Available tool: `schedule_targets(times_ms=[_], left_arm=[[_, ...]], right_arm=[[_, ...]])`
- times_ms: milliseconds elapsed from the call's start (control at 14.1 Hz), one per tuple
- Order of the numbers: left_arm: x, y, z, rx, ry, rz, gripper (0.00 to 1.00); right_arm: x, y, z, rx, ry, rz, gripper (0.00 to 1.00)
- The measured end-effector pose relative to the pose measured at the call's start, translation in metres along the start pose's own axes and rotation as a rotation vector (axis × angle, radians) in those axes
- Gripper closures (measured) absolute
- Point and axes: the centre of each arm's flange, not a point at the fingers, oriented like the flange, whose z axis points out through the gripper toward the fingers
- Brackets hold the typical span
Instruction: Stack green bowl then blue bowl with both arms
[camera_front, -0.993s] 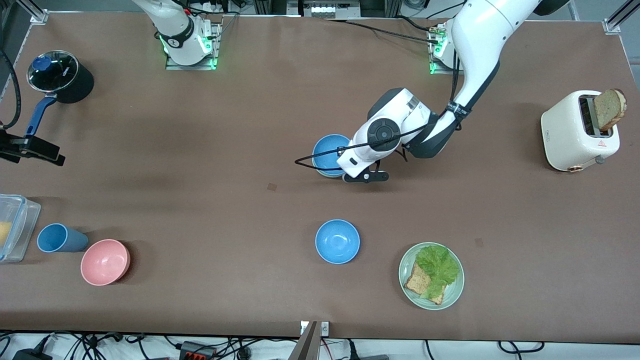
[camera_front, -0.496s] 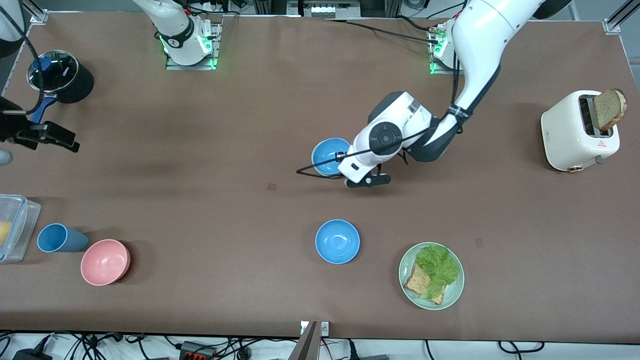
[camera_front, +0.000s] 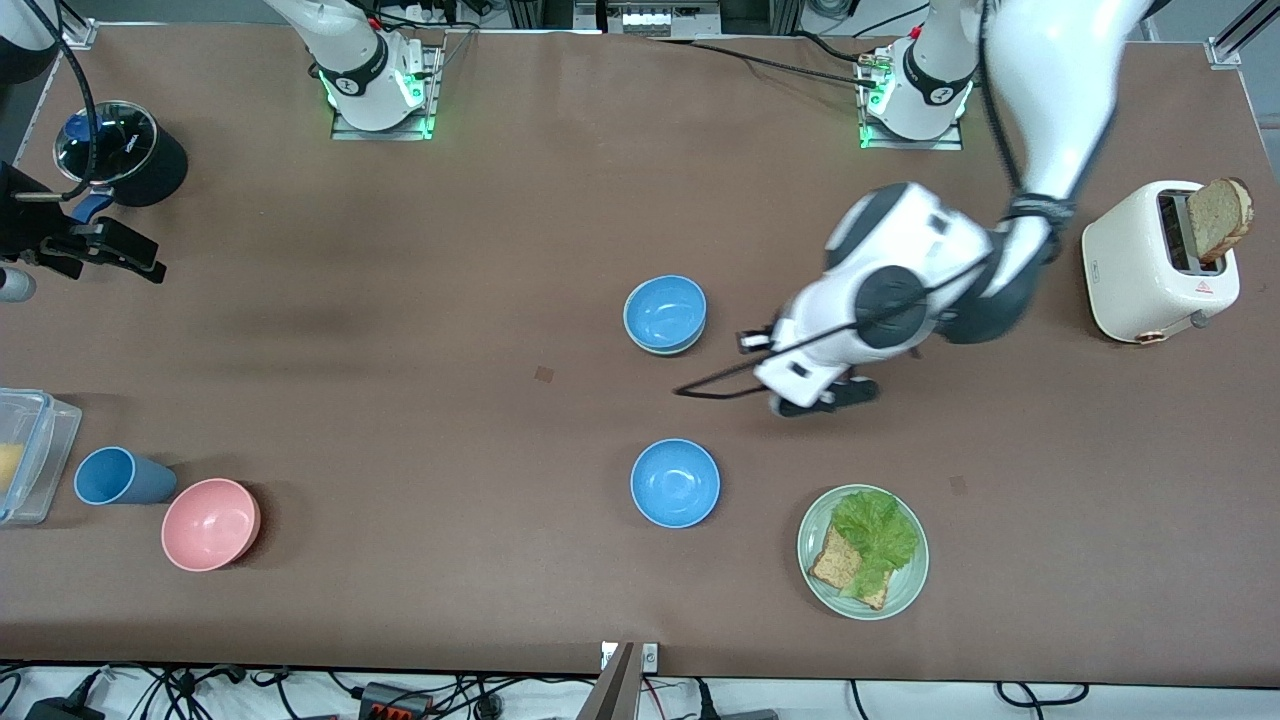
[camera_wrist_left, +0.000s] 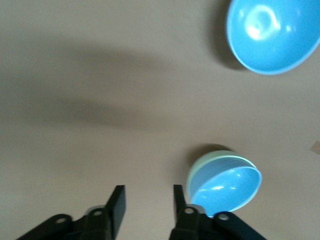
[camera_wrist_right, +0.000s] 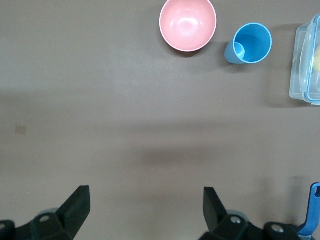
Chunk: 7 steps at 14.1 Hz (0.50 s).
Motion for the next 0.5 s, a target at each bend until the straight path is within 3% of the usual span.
schedule_targets(times_ms=[355, 496], left_arm=[[0.047, -0.103, -0.061, -0.033, 0.027, 0.064, 0.01], [0.061, -0.14, -0.075, -0.035, 0.036, 0.098, 0.0]], right_arm=[[0.0, 0.0, 0.0, 0.0, -0.001, 0.001, 0.0], [0.0, 0.0, 0.0, 0.0, -0.001, 0.001, 0.0]])
